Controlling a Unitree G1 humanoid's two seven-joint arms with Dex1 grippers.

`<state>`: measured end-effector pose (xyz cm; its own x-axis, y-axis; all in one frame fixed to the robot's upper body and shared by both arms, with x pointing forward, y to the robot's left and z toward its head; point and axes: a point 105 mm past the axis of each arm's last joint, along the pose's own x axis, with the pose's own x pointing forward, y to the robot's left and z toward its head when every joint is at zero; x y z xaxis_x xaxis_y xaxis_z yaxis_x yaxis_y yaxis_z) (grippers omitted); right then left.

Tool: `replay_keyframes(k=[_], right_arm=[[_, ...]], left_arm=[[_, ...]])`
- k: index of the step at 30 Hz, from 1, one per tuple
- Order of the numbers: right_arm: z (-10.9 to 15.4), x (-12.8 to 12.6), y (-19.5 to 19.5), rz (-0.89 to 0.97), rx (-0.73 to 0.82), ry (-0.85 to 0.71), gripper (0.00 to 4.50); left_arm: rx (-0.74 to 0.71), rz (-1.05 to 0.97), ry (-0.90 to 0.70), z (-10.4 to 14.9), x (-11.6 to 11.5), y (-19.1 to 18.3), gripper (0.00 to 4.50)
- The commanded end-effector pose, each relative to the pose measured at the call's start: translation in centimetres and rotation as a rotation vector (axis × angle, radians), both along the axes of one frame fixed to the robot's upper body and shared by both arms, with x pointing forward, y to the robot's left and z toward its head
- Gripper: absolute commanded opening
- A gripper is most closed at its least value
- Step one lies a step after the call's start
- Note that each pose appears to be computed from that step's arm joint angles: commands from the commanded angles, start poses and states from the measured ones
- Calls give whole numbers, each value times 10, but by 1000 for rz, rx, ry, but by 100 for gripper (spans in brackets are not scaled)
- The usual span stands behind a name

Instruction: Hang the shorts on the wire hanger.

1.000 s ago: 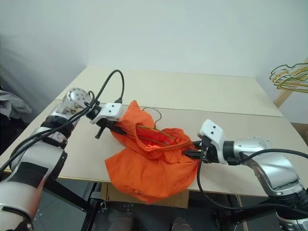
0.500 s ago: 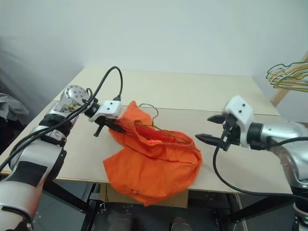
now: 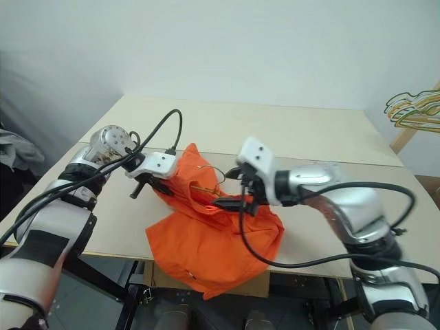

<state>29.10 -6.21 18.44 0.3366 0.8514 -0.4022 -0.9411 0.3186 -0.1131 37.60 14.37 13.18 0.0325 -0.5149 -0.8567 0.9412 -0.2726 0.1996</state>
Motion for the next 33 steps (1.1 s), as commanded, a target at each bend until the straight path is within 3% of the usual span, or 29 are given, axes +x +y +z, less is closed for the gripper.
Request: replay_keyframes(k=[1,3,5,16,25,28,33], right_arm=[[-11,17,4,-86,-73,21,446],[-15,24,6,-121,-88,32,446],[-14,29,6,-147,-91,32,387],[-3,32,8,-129,-67,13,3],[3,33,0,-146,-13,-14,3],[5,35,-3,-151,-6,-27,0],[10,34,-8,-131,-2,-48,0]], left_arm=[[-39,-10,-61,22,7,-8,0],[-45,-7,-62,23,7,-9,0],[-46,-6,-62,23,7,-9,0],[-80,5,-61,23,8,-9,0],[-184,12,-37,31,5,-11,0],[-223,32,-29,37,5,-11,75],[-249,52,-46,46,7,-6,237]])
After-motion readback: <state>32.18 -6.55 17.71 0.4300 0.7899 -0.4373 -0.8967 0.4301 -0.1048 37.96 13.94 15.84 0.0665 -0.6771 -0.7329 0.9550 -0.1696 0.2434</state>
